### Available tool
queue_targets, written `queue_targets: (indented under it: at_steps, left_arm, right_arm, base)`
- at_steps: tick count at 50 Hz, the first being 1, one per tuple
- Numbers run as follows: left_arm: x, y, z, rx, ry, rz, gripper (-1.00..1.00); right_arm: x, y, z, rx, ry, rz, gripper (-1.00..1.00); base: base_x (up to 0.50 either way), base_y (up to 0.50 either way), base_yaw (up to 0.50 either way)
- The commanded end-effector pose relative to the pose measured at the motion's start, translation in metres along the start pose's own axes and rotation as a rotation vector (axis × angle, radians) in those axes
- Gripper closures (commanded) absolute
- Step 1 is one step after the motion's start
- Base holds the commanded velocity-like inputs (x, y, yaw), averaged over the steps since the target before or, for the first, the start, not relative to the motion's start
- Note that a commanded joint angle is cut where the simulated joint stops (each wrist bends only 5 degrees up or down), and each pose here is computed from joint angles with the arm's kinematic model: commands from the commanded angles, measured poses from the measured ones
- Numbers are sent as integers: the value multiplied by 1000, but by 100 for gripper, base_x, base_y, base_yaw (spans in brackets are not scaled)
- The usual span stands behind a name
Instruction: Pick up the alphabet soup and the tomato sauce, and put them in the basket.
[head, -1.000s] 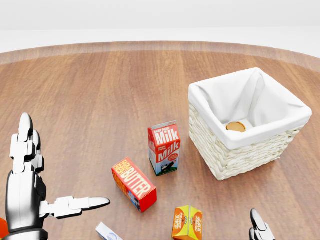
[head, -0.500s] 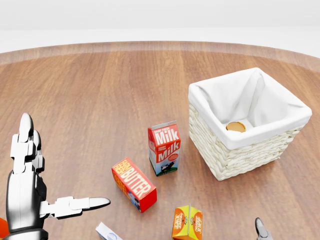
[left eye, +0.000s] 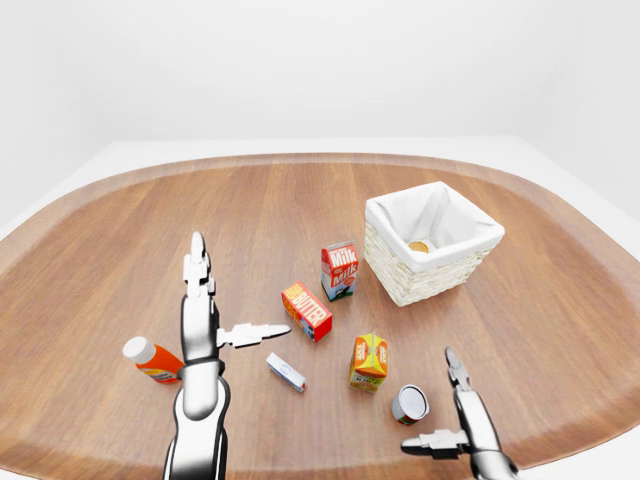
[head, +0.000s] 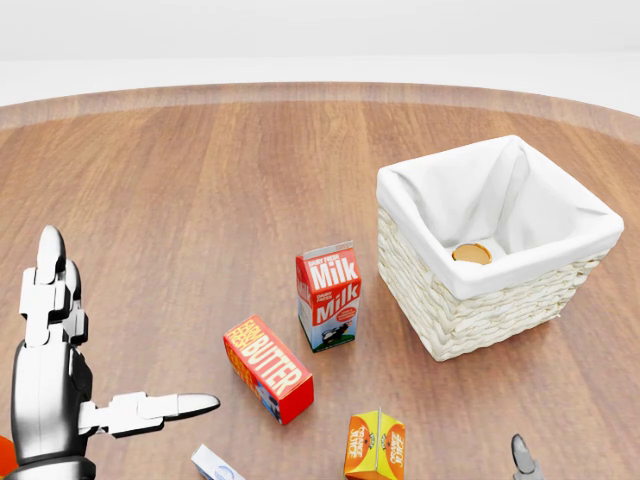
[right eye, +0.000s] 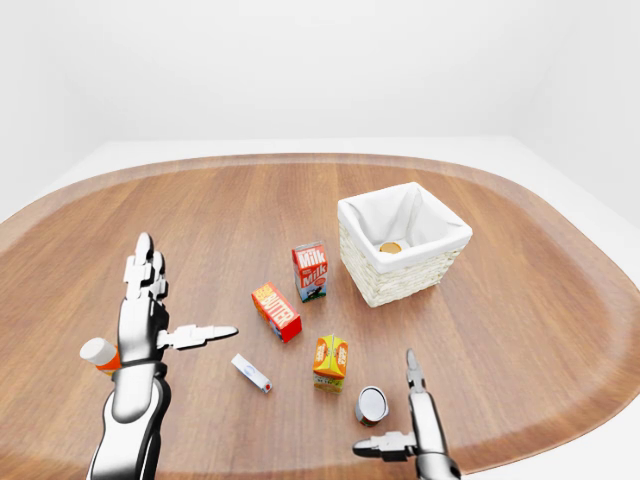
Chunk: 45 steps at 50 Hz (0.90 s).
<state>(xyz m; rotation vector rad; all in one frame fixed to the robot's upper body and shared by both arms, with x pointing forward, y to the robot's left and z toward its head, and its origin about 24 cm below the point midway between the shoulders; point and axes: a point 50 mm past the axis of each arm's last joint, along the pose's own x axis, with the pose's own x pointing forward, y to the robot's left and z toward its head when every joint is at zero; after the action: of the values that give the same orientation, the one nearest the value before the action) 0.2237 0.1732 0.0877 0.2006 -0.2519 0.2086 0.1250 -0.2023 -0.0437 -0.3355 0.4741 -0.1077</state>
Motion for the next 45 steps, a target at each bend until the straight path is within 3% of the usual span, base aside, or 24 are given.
queue_targets:
  at_steps: [1,9,10,45]
  left_arm:
    - [0,1,-1,-1,2,4,-100]
    - [0,0,0,-1,3,2,-100]
    - [-1,0,0,-1,1,2,-100]
    - [-1,0,0,0,0,1,-100]
  right_arm:
    - [1,1,-3,-55,18,-30,-100]
    - [2,2,-5,-93,31,-48,-100]
    - [5,3,-15,-121,78,-72,-100]
    - [0,9,7,-231,-32,-112,-100]
  base:
    - [0,0,0]
    - [0,0,0]
    - [0,0,0]
    - [0,0,0]
